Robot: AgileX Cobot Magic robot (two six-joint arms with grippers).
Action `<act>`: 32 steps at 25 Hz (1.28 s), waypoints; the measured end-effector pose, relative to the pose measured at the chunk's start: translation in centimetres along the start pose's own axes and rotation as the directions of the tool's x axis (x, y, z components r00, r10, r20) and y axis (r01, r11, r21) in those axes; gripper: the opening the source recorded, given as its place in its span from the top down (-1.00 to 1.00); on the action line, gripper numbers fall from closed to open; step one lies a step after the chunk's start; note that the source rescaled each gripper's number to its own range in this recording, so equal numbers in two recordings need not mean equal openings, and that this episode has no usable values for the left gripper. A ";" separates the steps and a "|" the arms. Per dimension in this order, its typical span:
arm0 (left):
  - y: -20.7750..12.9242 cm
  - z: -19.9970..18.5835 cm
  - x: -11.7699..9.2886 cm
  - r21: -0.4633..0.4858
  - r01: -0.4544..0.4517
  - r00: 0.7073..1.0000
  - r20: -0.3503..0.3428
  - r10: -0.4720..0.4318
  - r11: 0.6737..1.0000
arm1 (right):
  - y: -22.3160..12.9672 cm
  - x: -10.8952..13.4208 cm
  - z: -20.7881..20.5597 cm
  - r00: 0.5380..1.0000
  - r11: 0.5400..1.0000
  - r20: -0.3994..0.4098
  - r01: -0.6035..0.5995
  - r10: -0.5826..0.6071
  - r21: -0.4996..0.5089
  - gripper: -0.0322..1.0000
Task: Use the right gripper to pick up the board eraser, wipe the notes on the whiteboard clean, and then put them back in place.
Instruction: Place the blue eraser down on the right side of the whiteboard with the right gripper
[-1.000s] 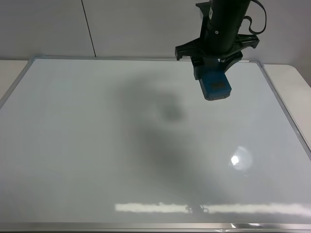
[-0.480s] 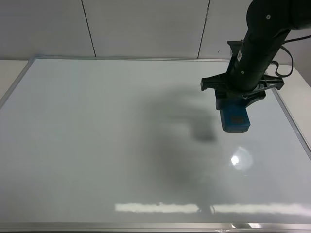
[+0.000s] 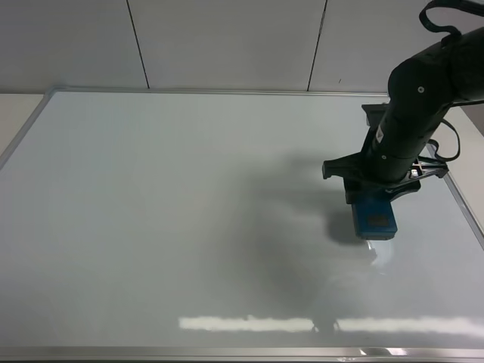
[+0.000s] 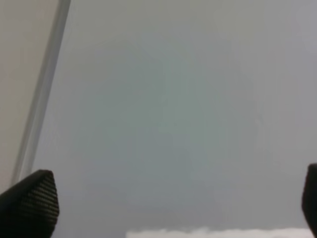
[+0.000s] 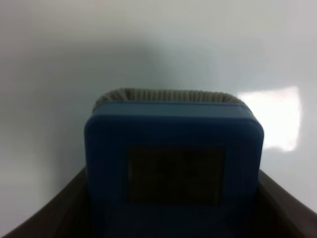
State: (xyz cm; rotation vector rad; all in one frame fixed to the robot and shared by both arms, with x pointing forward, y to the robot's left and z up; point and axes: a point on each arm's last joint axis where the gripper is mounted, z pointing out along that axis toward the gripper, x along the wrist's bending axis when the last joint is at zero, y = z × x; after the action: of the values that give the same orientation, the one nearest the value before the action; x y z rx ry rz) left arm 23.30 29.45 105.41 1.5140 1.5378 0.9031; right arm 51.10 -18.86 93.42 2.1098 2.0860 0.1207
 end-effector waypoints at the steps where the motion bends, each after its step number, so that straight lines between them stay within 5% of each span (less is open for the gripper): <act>1: 0.0 0.0 0.0 0.000 0.000 1.000 0.000 0.000 1.000 | -0.1 0.0 0.1 1.000 1.000 0.002 0.001 -0.001 0.003 0.94; 32: 0.0 0.0 0.0 0.000 0.000 1.000 0.000 0.000 1.000 | 0.4 0.6 2.9 0.999 0.999 0.009 0.048 -0.048 -0.009 0.94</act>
State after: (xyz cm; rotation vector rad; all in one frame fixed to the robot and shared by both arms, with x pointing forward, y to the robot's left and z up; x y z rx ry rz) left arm 23.30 29.45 105.41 1.5140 1.5378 0.9031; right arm 51.99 -18.45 90.61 2.0498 2.1251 0.1146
